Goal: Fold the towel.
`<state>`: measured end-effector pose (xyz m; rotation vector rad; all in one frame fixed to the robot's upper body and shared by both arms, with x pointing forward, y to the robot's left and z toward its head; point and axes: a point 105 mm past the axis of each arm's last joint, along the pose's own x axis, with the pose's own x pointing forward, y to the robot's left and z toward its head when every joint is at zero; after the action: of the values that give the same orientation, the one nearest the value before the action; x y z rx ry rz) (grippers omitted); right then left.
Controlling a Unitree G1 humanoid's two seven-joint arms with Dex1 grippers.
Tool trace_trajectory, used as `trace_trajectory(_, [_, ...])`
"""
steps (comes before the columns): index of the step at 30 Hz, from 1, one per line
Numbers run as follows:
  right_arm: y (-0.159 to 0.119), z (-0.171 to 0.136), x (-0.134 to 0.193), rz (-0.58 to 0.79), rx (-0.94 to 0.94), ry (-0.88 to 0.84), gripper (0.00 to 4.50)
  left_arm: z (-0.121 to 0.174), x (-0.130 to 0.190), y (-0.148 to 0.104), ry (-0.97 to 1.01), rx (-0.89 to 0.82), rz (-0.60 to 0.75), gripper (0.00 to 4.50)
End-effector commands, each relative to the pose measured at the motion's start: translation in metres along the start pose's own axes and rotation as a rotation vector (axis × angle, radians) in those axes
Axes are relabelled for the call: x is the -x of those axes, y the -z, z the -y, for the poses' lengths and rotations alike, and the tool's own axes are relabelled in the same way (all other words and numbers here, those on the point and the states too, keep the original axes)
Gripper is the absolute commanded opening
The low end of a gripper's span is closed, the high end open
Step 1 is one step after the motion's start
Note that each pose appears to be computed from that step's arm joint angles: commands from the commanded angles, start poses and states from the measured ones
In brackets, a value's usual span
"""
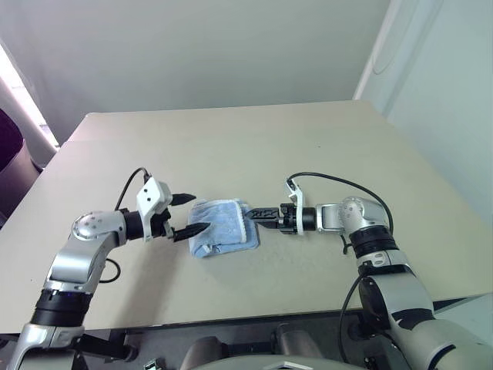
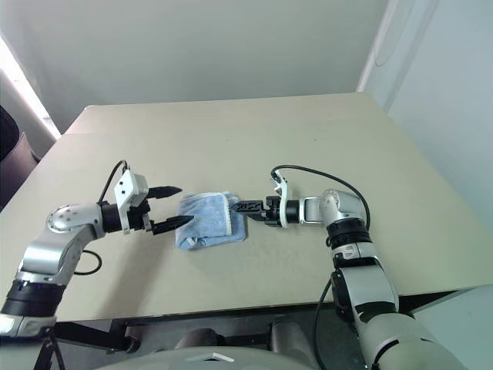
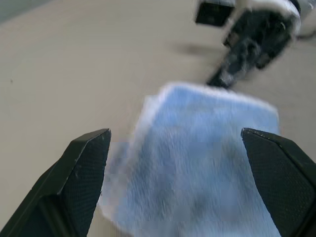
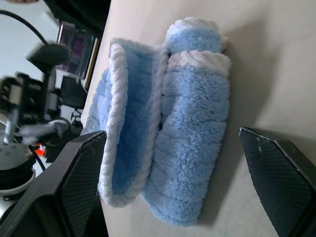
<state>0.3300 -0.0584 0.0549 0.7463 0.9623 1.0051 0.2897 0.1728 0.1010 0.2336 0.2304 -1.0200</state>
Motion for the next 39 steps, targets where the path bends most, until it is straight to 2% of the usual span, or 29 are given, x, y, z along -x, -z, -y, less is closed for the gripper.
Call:
trace_trajectory(1, [-0.004, -0.016, -0.012, -0.033, 0.038, -0.058, 4.5, -0.002, 0.01, -0.013, -0.032, -0.041, 0.024, 4.46])
trace_trajectory(5, [0.006, -0.023, -0.025, -0.093, 0.035, -0.097, 4.5, 0.007, 0.011, -0.01, -0.02, -0.024, 0.022, 4.46])
trace_trajectory(11, [0.008, -0.028, -0.034, -0.113, 0.034, -0.111, 4.5, 0.011, 0.011, -0.003, -0.024, -0.029, -0.009, 4.46])
trace_trajectory(18, [0.018, -0.019, -0.042, -0.138, -0.027, -0.085, 4.5, 0.01, 0.012, -0.001, -0.037, -0.031, -0.019, 4.46])
trace_trajectory(22, [0.019, -0.011, -0.045, -0.118, -0.106, -0.054, 3.59, 0.007, 0.014, 0.0, -0.051, -0.031, -0.026, 4.5])
trace_trajectory(32, [0.014, -0.019, -0.036, -0.134, -0.117, -0.082, 0.05, -0.004, 0.019, 0.002, -0.089, -0.046, -0.046, 4.5])
trace_trajectory(39, [-0.023, -0.057, -0.019, -0.021, -0.06, -0.213, 0.02, -0.016, 0.027, 0.003, -0.144, -0.01, -0.033, 4.5])
